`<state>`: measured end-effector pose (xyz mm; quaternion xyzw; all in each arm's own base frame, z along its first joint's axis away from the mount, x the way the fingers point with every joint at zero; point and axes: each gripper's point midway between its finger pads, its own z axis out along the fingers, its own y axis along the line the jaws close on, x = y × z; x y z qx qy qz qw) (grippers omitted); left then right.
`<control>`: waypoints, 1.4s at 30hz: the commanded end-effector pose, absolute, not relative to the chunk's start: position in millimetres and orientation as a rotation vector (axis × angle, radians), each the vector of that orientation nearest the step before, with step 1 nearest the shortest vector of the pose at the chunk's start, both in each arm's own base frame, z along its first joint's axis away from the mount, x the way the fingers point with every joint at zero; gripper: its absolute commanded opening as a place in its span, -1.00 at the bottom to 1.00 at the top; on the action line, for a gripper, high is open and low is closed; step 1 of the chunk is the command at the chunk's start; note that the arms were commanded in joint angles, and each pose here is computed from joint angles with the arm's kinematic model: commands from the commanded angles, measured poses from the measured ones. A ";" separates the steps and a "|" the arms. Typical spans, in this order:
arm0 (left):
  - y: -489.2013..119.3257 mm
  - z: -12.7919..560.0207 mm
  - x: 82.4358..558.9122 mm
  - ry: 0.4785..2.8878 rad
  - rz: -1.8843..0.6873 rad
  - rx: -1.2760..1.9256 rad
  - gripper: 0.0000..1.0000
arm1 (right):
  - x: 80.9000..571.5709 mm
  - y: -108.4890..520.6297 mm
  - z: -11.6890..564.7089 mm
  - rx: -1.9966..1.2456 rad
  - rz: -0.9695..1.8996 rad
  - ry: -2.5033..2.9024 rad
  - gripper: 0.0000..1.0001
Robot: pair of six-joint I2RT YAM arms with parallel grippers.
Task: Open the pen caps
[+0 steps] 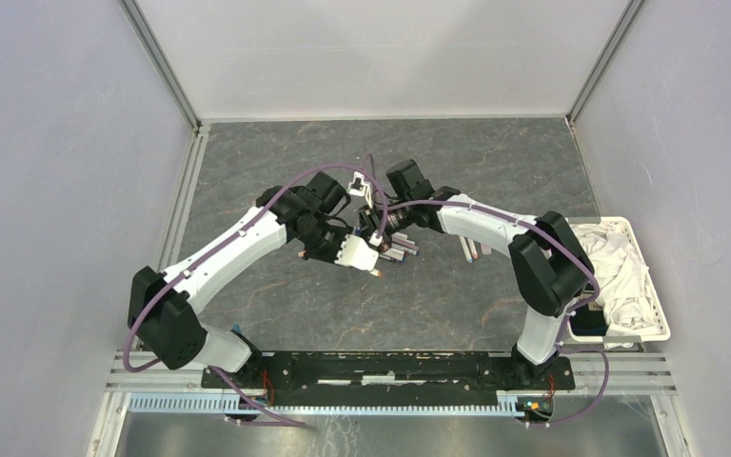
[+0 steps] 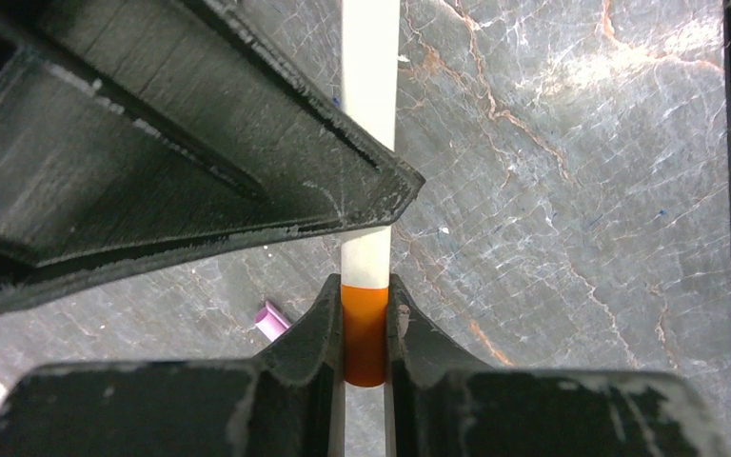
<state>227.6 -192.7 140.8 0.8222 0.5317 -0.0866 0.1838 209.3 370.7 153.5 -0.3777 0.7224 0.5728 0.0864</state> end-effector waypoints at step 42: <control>-132.2 27.3 260.7 1.998 -0.179 1.951 -0.53 | 369.1 81.1 77.9 -0.056 -0.086 2.361 -1.00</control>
